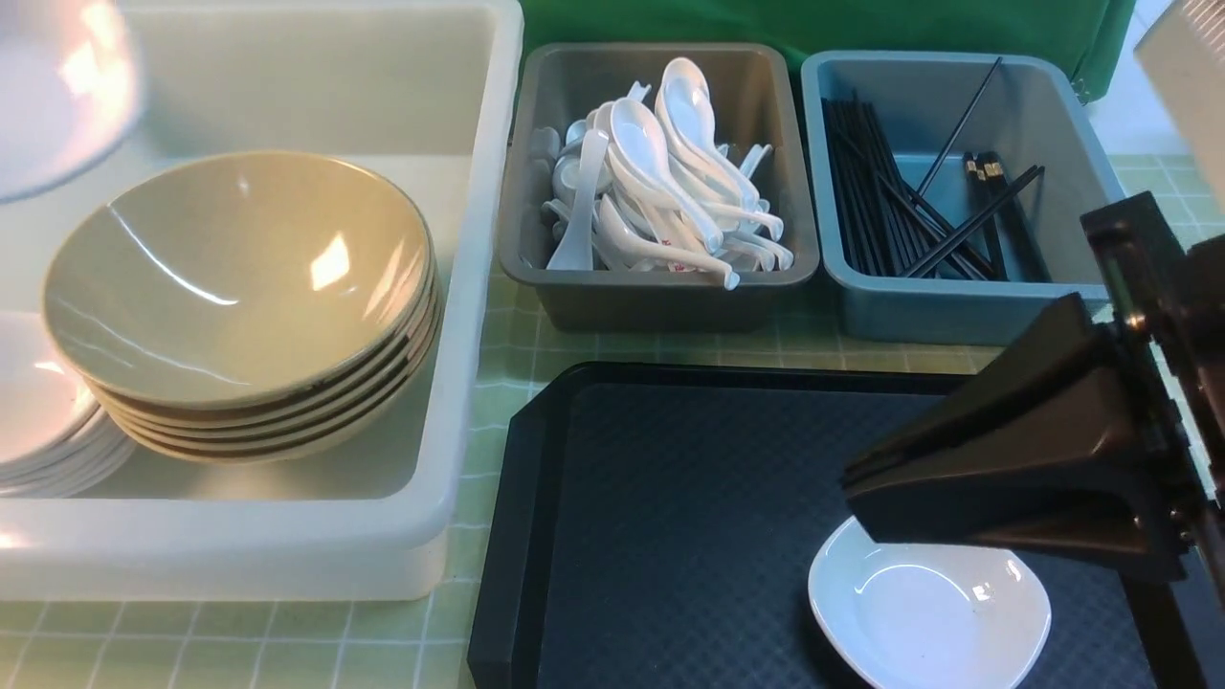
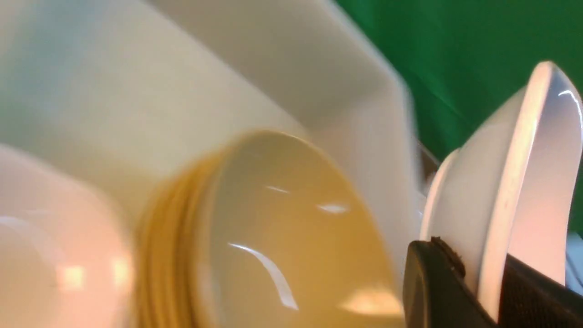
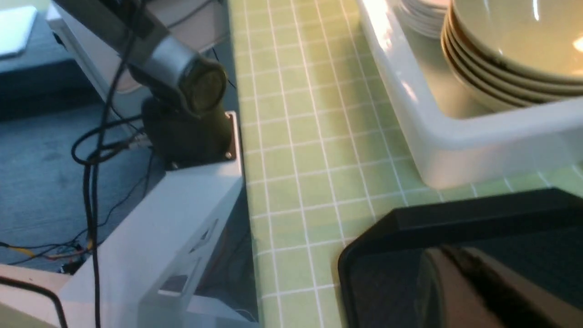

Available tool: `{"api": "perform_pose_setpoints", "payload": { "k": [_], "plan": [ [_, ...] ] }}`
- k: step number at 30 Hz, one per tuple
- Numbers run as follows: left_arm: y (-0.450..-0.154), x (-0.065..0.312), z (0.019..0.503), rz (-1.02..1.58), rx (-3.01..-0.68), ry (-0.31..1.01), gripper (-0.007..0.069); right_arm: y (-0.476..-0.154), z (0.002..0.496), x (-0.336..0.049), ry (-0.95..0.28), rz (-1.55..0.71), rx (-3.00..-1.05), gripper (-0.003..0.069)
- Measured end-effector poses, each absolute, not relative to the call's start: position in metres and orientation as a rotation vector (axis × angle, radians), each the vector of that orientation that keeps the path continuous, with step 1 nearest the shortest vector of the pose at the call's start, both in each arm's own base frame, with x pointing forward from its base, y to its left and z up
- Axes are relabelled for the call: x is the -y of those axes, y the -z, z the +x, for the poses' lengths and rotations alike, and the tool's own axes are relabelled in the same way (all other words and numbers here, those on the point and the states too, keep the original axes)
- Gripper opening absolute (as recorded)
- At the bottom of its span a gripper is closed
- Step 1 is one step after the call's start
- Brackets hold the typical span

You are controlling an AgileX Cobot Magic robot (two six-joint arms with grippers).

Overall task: On green table put chopsticks spoon bowls plates into blue grey white boxes.
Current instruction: 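Place the white bowl into the white bin with the other dishes with the left gripper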

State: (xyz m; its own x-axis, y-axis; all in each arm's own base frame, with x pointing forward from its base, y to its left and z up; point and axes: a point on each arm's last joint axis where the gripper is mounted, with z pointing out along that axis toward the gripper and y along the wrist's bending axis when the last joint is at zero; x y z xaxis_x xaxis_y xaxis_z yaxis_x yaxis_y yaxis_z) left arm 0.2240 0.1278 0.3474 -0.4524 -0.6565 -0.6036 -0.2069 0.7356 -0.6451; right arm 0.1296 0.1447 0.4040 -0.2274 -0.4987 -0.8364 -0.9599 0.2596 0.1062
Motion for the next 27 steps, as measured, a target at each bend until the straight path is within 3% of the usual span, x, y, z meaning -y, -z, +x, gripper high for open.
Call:
{"api": "perform_pose_setpoints", "payload": {
  "k": [6,15,27],
  "plan": [
    [-0.333,-0.171,0.209,-0.886,-1.932,0.422,0.0015,-0.405,0.132,-0.145,-0.831,-1.295,-1.843,0.0025],
    [-0.279,-0.196,0.217,-0.981,-2.132,0.471,0.0015,-0.409,0.137,-0.147,-0.774,-1.303,-1.738,0.0027],
    [-0.258,-0.192,0.218,-0.964,-2.24,0.393,0.0015,-0.41,0.142,-0.15,-0.77,-1.272,-1.713,0.0027]
  ]
}}
